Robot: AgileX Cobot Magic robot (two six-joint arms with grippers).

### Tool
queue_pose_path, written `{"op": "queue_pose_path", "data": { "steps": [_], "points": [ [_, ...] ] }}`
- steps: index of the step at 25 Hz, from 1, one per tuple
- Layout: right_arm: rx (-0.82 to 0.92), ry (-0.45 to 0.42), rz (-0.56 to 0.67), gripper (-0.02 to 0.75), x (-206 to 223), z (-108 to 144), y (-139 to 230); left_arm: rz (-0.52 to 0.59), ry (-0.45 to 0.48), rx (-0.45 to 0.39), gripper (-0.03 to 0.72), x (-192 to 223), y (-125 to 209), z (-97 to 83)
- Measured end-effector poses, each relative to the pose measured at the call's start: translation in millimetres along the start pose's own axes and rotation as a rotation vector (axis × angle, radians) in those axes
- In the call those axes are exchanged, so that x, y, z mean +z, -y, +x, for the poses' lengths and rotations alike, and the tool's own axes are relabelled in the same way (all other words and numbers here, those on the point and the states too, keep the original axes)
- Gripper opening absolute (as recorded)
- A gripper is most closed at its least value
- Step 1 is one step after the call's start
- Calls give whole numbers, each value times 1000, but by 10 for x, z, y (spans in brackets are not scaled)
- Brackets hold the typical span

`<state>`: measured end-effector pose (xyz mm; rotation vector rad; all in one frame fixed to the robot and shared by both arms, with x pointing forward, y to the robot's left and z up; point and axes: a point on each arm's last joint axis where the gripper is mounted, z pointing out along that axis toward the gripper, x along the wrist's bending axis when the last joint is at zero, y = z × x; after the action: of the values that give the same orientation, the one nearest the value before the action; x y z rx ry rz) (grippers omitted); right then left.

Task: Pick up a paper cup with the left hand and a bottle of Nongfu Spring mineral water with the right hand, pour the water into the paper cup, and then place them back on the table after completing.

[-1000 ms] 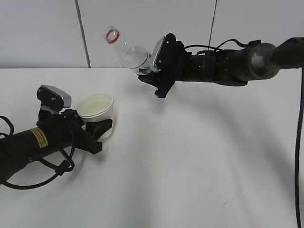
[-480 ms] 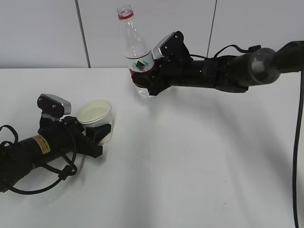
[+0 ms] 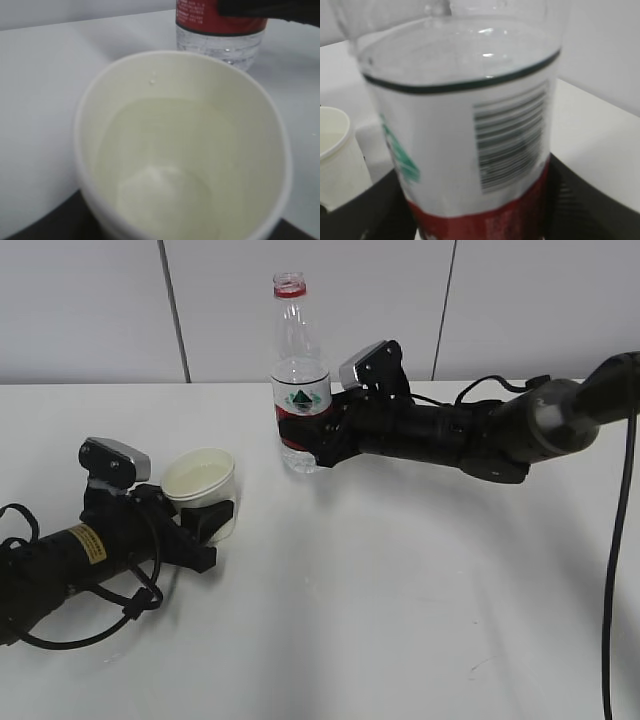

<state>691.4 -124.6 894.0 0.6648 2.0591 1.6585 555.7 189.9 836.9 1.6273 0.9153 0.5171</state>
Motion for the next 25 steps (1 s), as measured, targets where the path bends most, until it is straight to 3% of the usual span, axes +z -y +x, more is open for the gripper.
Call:
{"op": "queue_pose_path", "data": {
  "steps": [10, 15, 25],
  "points": [
    [66, 6, -29, 461, -109, 123, 203, -1, -3, 1, 358, 1, -1, 1],
    [121, -25, -140, 461, -83, 161, 340, 0, -3, 1, 358, 1, 2, 1],
    [83, -5, -108, 461, -71, 154, 435, 1, 1, 4, 358, 1, 3, -2]
  ]
}}
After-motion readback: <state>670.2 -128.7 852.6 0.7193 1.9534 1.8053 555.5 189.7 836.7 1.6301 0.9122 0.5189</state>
